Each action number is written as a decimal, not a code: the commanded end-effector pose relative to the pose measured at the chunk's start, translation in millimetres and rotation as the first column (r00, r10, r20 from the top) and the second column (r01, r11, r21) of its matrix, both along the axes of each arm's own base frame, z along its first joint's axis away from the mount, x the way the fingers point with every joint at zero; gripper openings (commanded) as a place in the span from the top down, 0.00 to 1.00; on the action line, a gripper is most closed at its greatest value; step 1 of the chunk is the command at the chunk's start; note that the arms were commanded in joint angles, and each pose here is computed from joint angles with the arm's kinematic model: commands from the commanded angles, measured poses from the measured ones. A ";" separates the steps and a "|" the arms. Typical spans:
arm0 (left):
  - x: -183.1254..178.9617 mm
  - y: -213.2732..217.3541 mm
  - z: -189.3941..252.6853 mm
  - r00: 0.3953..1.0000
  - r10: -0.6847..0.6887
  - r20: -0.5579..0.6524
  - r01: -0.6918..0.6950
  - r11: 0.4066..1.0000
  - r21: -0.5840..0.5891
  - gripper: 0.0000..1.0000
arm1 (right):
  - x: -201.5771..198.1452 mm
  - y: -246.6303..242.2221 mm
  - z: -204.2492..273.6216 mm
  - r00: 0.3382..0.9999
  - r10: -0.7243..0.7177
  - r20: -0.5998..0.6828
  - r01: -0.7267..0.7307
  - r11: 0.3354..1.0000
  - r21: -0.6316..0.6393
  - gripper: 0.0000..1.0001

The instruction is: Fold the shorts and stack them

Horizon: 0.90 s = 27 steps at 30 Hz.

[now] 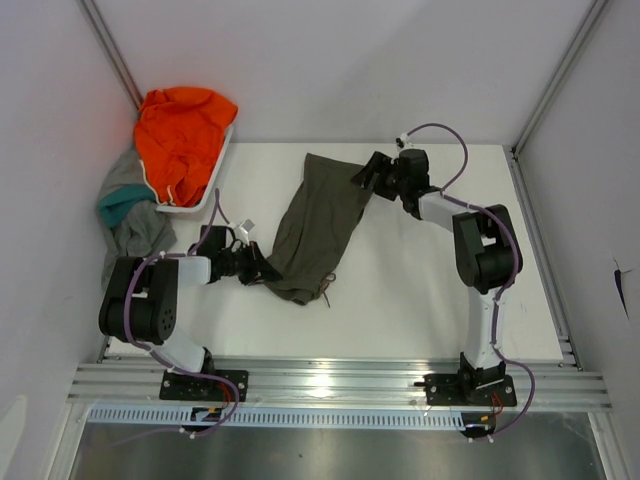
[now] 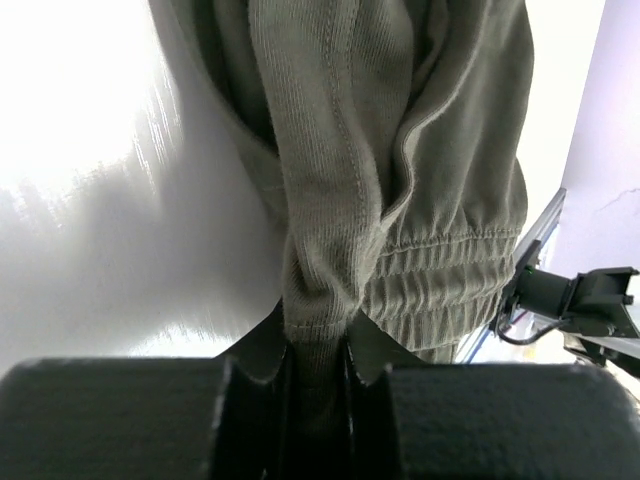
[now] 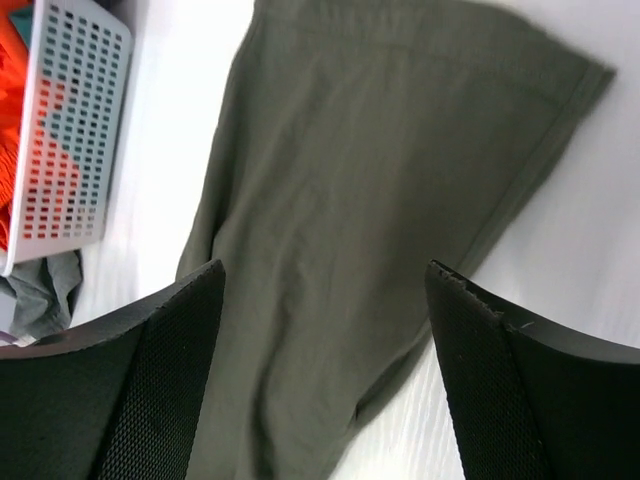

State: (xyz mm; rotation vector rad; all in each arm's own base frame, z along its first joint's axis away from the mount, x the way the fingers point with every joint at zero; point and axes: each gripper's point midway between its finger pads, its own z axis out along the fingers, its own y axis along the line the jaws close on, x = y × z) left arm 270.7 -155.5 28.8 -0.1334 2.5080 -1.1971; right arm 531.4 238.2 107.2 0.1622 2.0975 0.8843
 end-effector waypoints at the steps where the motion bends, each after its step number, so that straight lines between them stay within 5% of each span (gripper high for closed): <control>1: 4.0 -5.9 5.8 0.999 -0.043 0.025 0.044 0.999 -0.020 0.99 | 30.3 -1.3 26.1 0.994 -0.002 0.110 -0.001 0.999 0.033 0.18; 6: 5.2 -4.9 12.5 0.997 -0.039 0.067 0.040 0.999 -0.009 0.99 | 52.9 6.7 -2.5 0.998 0.019 0.064 -0.022 0.999 0.034 0.23; 12: 9.1 -3.3 23.9 0.993 -0.043 0.107 0.043 0.999 0.000 1.00 | 77.9 7.2 -43.5 0.996 0.031 -0.090 -0.035 0.998 -0.047 0.45; 18: 15.6 0.3 39.3 0.990 -0.069 0.122 0.068 0.998 0.014 1.00 | 71.0 -11.0 -65.4 0.980 -0.024 -0.198 -0.004 0.990 -0.142 0.55; 27: 51.4 32.0 67.8 0.985 -0.065 0.158 0.055 0.996 0.067 1.00 | 46.1 -71.7 -99.9 0.946 -0.186 -0.267 0.035 0.875 -0.484 0.67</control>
